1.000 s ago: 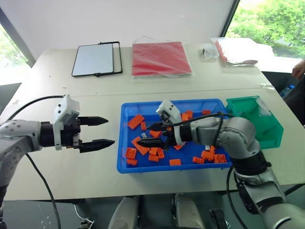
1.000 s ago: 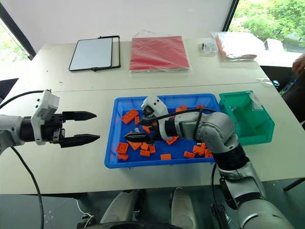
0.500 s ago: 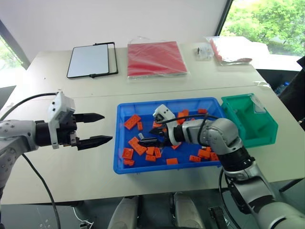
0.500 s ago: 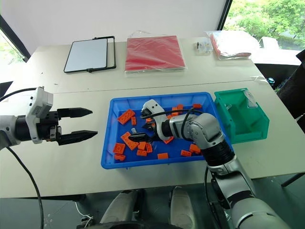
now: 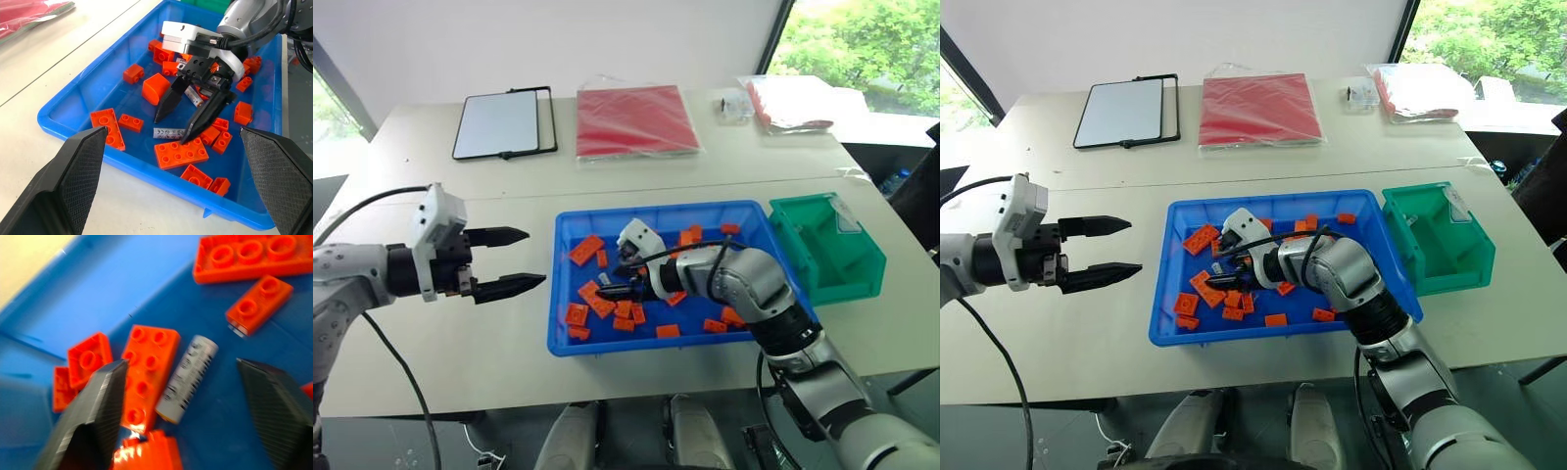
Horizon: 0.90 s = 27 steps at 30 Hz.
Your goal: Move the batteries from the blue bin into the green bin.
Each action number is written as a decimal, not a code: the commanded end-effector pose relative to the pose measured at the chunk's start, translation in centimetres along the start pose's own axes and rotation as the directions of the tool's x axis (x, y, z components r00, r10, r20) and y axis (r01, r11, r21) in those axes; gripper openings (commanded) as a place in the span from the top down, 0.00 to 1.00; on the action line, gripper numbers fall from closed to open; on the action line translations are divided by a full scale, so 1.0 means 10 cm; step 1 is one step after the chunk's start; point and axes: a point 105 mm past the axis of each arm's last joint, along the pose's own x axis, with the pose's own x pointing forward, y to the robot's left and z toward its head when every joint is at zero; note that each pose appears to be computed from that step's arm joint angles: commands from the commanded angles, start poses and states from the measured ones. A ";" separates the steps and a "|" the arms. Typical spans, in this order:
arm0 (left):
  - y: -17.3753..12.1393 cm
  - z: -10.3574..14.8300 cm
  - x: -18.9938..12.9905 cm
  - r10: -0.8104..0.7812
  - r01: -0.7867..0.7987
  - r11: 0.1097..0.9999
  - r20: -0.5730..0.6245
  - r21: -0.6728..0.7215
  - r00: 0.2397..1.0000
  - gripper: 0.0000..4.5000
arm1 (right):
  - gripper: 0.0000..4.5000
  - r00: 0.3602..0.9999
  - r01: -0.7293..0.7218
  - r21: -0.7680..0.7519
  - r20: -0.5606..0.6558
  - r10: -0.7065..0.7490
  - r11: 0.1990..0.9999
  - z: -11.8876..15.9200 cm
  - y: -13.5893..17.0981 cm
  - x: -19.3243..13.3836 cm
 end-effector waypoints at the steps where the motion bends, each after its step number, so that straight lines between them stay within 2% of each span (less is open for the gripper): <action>1: 0.01 0.08 0.00 0.006 -0.007 0.999 0.022 0.040 1.000 0.00 | 0.65 1.000 -0.001 -0.007 0.001 0.001 1.000 -0.02 -0.02 0.00; 3: 0.01 0.08 0.00 0.008 -0.009 0.999 0.024 0.041 1.000 0.00 | 0.89 1.000 0.000 0.000 0.001 0.000 1.000 -0.03 -0.03 0.00; 4: 0.01 0.08 0.00 0.010 -0.011 0.999 0.024 0.041 1.000 0.00 | 0.97 1.000 0.000 0.000 0.002 0.000 1.000 -0.03 -0.04 -0.01; 11: 0.04 0.10 0.02 0.017 -0.019 0.999 0.032 0.046 0.999 0.00 | 0.97 1.000 -0.008 -0.043 0.010 0.009 0.999 0.02 0.02 -0.01; 13: 0.03 0.09 0.02 0.013 -0.014 0.999 0.029 0.043 0.999 0.00 | 0.97 0.999 0.009 -0.078 0.040 -0.006 0.997 0.13 0.04 -0.12; 17: -0.02 0.05 0.04 -0.014 0.013 1.000 0.022 0.025 1.000 0.00 | 0.97 0.979 0.085 -0.085 0.192 -0.068 0.993 0.55 0.03 -0.64; 19: -0.04 0.01 0.07 -0.025 0.025 0.999 0.018 0.023 1.000 0.00 | 0.97 0.947 0.186 -0.060 0.278 -0.163 0.981 0.74 -0.09 -1.07; 21: -0.03 0.00 0.10 -0.028 0.028 0.999 0.021 0.023 0.999 0.00 | 0.97 0.909 0.292 -0.019 0.316 -0.271 0.956 0.79 -0.22 -1.47; 24: 0.00 0.00 0.16 -0.025 0.024 0.999 0.040 0.021 0.999 0.00 | 0.97 0.808 0.516 0.069 0.290 -0.512 0.854 0.61 -0.56 -2.11; 27: 0.00 0.01 0.22 -0.037 0.036 0.999 0.051 0.023 0.998 0.00 | 0.97 0.689 0.682 0.150 0.198 -0.697 0.716 0.25 -0.83 -2.65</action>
